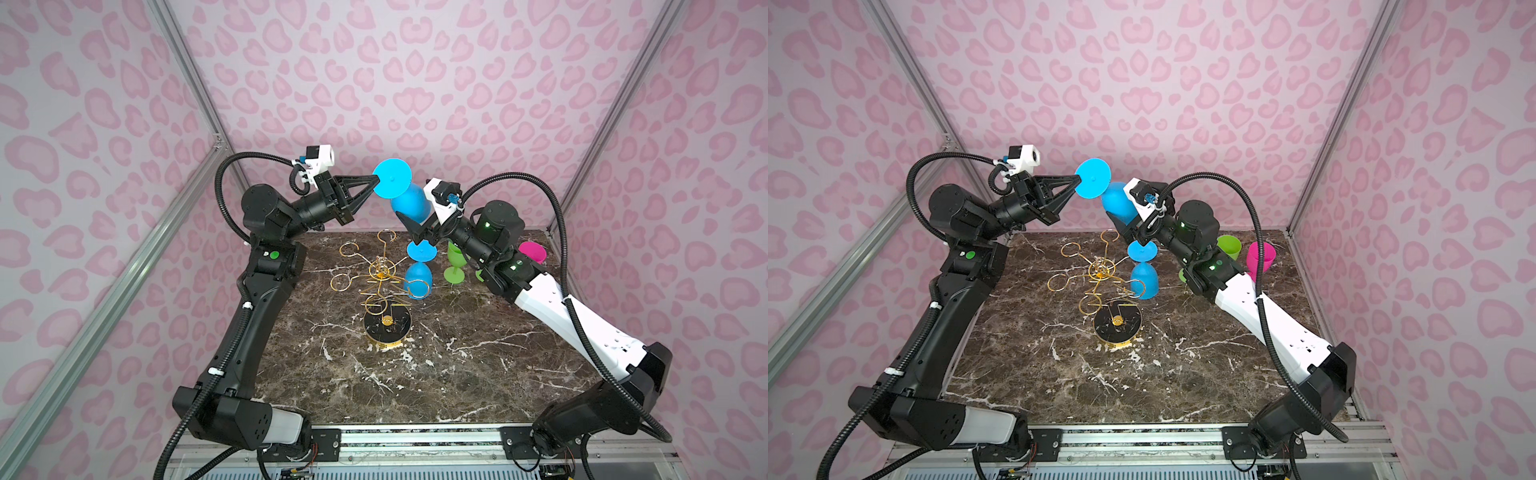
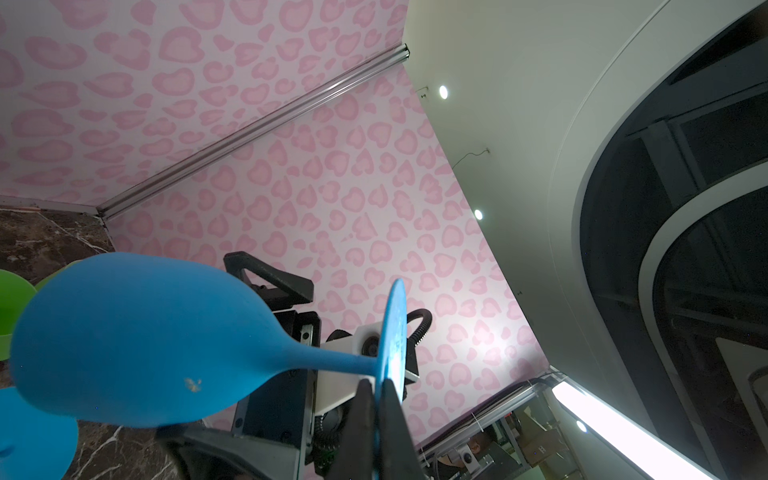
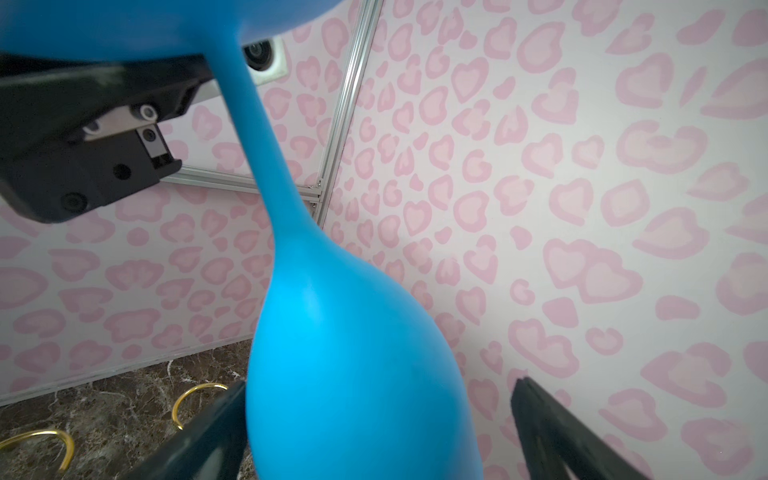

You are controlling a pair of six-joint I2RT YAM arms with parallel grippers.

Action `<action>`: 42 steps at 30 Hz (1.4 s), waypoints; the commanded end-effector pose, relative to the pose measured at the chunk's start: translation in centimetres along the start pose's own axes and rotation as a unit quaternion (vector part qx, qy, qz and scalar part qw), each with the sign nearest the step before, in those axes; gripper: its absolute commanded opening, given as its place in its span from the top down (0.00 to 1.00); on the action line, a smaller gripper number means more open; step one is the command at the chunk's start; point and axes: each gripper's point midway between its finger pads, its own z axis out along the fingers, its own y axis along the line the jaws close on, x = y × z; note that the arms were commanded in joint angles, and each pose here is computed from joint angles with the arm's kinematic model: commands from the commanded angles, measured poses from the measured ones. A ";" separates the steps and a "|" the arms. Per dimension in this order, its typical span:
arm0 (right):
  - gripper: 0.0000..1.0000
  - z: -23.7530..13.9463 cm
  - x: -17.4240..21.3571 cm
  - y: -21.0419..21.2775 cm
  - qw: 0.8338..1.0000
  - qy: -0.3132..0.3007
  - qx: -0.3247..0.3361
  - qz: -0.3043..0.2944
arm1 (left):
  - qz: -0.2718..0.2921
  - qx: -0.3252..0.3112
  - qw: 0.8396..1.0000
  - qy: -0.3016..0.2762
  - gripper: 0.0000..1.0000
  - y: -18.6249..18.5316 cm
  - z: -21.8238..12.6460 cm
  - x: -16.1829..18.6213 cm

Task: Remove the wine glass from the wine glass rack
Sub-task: 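Raise the blue glass toward the right gripper while the right gripper grasps its stem, then open the left gripper off the base while the right gripper holds the glass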

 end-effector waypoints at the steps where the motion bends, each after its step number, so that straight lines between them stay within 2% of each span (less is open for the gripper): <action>1: 0.02 0.6 -0.8 -0.1 1.000 -0.020 0.000 0.006 | 0.014 0.019 1.000 -0.004 0.96 -0.9 0.1 -0.1; 14: 0.07 1.6 -0.2 -0.1 1.000 -0.020 -0.001 0.015 | 0.001 0.022 1.000 0.002 0.97 -0.5 0.5 0.4; 21: 0.14 1.3 0.0 0.1 1.000 -0.015 -0.004 0.017 | -0.004 0.029 1.000 0.002 0.96 -0.7 0.6 0.2; 31: 0.29 0.8 -0.3 0.3 1.000 -0.015 -0.009 0.017 | -0.006 0.040 0.999 0.003 0.97 -1.3 0.9 -0.1; 36: 0.32 0.6 -0.5 0.4 1.000 -0.010 -0.012 0.017 | -0.005 0.041 0.999 0.003 0.96 -1.3 1.0 -0.3; 42: 0.33 0.1 -0.7 0.3 0.999 -0.003 -0.009 0.035 | 0.008 0.044 0.999 0.001 0.50 -1.7 1.0 -0.3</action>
